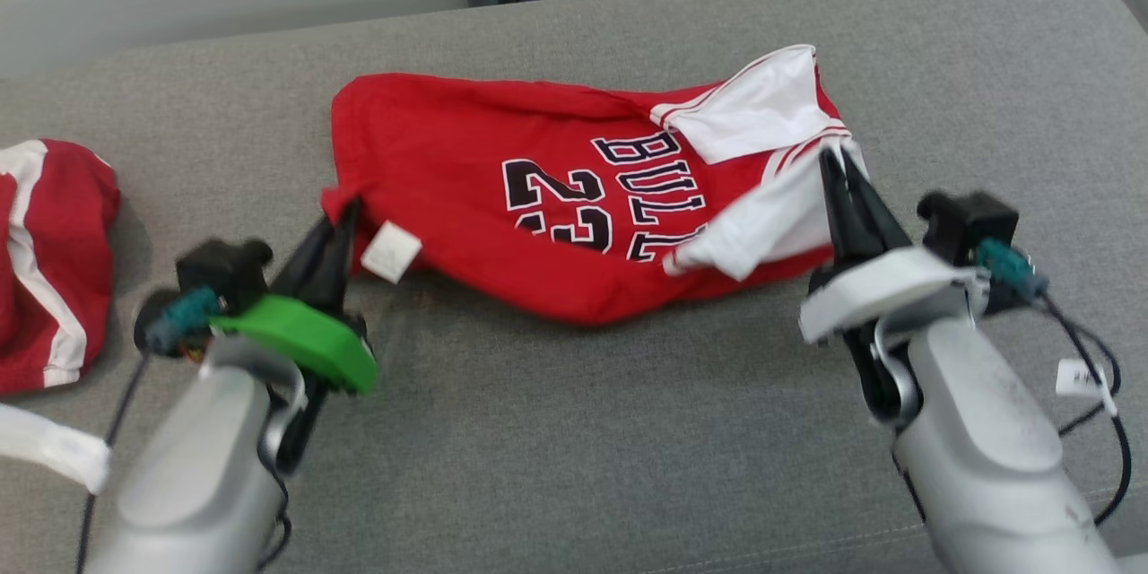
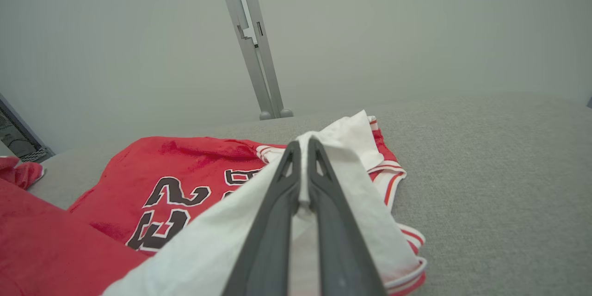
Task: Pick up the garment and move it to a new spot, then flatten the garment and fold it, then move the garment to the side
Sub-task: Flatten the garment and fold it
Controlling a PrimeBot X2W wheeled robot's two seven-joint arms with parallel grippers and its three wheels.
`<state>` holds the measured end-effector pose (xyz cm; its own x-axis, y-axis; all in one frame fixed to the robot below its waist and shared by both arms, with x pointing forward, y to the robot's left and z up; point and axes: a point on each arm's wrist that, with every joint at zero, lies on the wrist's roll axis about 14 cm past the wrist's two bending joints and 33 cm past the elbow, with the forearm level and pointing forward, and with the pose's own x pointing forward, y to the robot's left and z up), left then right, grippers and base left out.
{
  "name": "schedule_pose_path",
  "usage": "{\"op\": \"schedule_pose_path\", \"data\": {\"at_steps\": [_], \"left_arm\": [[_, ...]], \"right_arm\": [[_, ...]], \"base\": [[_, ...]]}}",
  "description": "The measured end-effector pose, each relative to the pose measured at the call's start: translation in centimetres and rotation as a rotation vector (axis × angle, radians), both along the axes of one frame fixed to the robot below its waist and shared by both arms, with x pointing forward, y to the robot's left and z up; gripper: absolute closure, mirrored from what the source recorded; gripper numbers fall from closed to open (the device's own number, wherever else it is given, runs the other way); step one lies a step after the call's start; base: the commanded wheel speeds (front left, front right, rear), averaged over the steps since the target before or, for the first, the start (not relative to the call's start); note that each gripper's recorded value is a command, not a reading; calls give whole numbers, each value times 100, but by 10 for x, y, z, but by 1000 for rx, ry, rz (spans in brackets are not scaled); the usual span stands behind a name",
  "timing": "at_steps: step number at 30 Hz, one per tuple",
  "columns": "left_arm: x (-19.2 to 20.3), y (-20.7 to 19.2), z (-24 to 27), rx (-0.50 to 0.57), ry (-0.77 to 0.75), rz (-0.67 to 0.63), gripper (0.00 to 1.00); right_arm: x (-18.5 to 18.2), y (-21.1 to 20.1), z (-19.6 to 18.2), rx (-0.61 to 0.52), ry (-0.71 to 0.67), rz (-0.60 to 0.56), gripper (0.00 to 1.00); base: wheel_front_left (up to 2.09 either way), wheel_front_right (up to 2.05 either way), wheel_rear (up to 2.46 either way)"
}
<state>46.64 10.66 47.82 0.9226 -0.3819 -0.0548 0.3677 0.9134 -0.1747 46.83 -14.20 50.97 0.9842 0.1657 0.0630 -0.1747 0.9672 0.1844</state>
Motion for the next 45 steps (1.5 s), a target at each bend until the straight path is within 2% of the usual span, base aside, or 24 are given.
{"op": "schedule_pose_path", "data": {"at_steps": [8,14,21,27,31,36,40,45], "left_arm": [[112,0,106,-17,-186,-20,100],[174,2,162,-49,-242,-3,100],[213,-12,228,-91,-342,-9,100],[217,-26,284,-99,-453,-36,100],[221,-32,279,-140,-445,-52,100],[229,-37,242,-99,-405,-79,100],[232,-30,190,-123,-326,-82,100],[213,-13,137,-125,-238,-75,100]], "right_arm": [[103,-12,102,-8,-183,-13,100],[161,-31,163,-1,-236,-61,100],[193,-39,234,-106,-343,-91,100],[193,-41,289,-166,-442,-113,100],[199,-33,288,-156,-445,-101,100],[211,-18,260,-156,-410,-62,100],[216,-11,212,-118,-347,-31,100],[197,-6,145,-58,-245,9,100]], "base": [[0,0,0],[0,0,0],[0,0,0],[0,0,0],[0,0,0],[0,0,0],[0,0,0],[0,0,0]]}}
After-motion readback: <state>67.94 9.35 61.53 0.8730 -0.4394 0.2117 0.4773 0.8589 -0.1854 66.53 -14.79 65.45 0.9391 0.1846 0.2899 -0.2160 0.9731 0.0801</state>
